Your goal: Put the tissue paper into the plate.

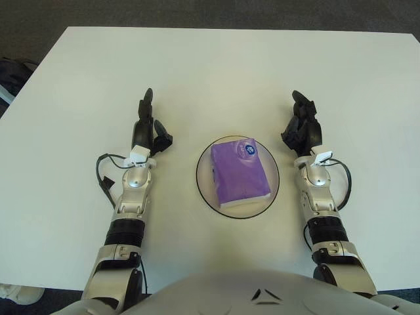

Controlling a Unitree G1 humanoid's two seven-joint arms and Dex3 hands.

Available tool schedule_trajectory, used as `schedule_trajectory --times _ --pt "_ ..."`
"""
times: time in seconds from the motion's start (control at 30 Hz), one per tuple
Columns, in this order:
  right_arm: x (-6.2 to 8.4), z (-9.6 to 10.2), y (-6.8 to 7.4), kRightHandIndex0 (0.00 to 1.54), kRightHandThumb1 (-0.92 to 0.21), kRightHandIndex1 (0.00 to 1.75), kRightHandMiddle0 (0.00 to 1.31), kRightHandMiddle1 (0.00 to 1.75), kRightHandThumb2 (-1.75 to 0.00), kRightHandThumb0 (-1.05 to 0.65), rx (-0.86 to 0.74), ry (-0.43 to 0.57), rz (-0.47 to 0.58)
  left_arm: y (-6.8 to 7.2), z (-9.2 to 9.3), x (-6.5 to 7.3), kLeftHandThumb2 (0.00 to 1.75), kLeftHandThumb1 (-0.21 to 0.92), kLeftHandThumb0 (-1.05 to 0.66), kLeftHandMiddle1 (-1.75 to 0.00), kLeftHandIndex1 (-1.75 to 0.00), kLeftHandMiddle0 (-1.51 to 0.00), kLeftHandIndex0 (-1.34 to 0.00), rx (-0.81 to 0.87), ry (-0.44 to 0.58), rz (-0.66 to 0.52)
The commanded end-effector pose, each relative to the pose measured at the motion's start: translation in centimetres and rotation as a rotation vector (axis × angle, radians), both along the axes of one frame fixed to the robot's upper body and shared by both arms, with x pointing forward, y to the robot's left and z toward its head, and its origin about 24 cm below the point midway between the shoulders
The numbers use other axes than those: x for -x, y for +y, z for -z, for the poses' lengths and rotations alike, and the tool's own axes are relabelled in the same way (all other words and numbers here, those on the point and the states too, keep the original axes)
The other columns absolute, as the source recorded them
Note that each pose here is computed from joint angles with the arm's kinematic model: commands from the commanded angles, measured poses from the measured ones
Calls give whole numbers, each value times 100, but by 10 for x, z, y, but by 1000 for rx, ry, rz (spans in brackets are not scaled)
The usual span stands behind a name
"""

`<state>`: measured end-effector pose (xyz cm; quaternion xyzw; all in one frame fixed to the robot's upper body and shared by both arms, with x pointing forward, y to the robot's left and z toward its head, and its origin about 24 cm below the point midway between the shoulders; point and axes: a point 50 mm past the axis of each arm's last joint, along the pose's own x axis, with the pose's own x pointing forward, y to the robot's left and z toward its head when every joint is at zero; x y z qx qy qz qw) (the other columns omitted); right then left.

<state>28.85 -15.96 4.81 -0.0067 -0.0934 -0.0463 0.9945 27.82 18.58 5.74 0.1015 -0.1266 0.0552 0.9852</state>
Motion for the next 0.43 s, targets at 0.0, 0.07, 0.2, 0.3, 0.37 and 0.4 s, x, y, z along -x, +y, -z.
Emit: schedule_trajectory --times 0.0,0.07,0.2,0.3,0.37,0.4 --pt "33 65 -2 24 -92 0 0 44 -99 -72 -40 347 16 4 31 16 129 92 -95 -1 -22 -3 0 2 177 -35" --pt "33 65 -2 24 -92 0 0 44 -99 -72 -42 347 15 3 31 17 129 92 -96 -1 -21 -3 0 1 188 -37" --pt "34 64 -2 24 -92 0 0 43 -99 -72 -42 351 7 3 31 18 129 92 -97 0 -19 -3 0 -1 212 -38" --pt "34 64 -3 23 -92 0 0 43 -98 -72 -41 353 2 3 31 19 129 92 -98 0 -17 -3 0 1 225 -38" --pt "35 62 -3 23 -92 0 0 41 -98 -73 -38 355 -1 2 31 20 129 92 -98 0 -17 -3 0 5 232 -36" --pt "35 61 -3 23 -92 0 0 40 -98 -73 -36 356 -2 2 31 21 129 92 -98 0 -17 -3 0 7 236 -34"
